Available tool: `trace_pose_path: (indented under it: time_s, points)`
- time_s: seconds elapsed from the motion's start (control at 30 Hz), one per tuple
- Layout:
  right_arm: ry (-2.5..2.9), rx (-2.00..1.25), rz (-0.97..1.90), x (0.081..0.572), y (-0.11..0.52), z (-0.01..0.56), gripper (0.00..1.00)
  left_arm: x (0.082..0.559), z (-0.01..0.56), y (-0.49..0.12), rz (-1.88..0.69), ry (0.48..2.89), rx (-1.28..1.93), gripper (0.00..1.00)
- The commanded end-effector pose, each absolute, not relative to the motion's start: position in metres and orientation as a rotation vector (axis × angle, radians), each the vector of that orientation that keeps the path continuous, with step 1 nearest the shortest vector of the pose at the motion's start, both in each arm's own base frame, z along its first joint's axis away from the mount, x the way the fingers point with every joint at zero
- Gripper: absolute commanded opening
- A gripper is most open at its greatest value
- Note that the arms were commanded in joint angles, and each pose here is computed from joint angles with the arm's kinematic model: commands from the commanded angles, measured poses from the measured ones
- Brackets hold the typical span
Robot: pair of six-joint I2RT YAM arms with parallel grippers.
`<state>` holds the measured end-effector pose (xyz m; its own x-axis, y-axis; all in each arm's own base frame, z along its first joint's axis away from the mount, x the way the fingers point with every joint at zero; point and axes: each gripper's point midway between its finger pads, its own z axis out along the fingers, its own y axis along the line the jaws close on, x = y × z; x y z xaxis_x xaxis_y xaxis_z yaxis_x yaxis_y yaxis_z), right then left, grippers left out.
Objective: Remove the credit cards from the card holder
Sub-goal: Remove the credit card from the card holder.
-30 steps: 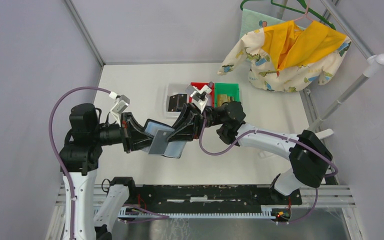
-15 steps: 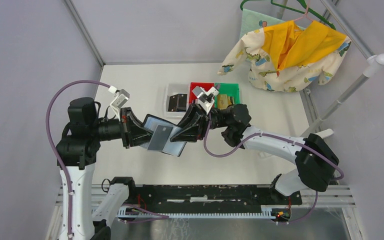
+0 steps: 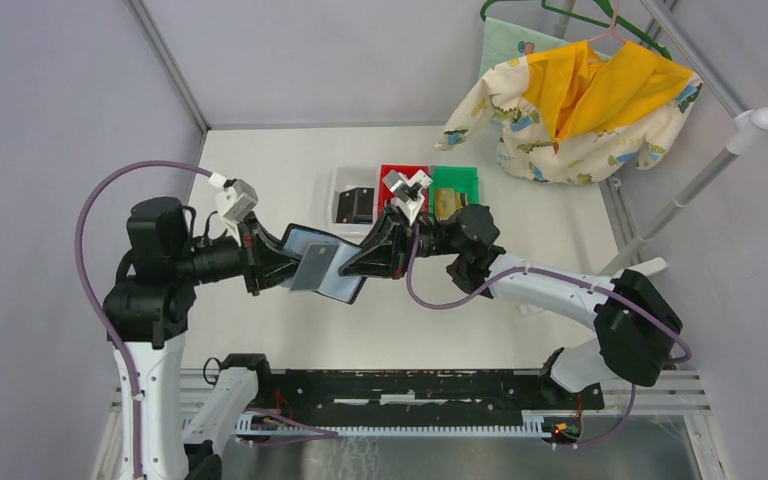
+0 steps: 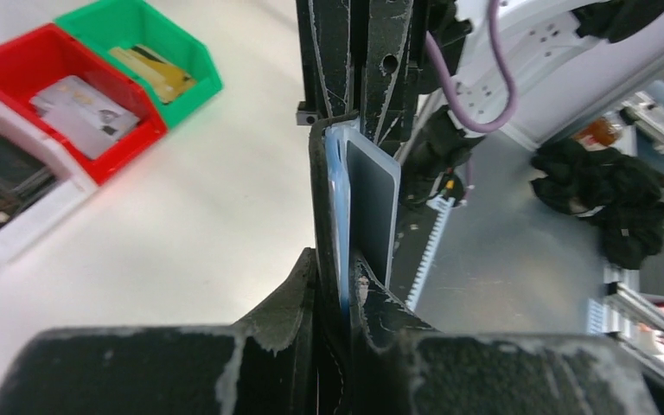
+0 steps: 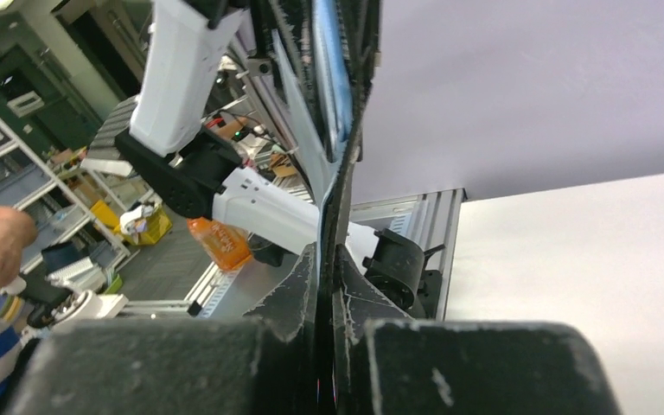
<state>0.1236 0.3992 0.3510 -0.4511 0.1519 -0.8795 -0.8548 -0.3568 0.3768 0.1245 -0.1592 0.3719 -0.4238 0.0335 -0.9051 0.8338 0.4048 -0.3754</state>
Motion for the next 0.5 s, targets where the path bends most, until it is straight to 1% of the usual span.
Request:
trace_pose_path:
  time_s: [0.0,0.13,0.33,0.47]
  points:
    - [1.191,-0.921,1.832,0.138,0.403,0.365,0.0,0.15,0.378,-0.139,-0.79,1.692,0.78,0.02]
    - [1.285,-0.806,1.757,0.159,0.408,0.352,0.0,0.165,0.379,-0.122,-0.609,1.67,0.745,0.02]
    - [1.296,-0.73,1.736,0.165,0.413,0.356,0.0,0.169,0.375,-0.118,-0.564,1.662,0.739,0.02]
    - [1.311,-0.715,1.738,0.164,0.415,0.352,0.0,0.18,0.379,-0.104,-0.441,1.633,0.684,0.02]
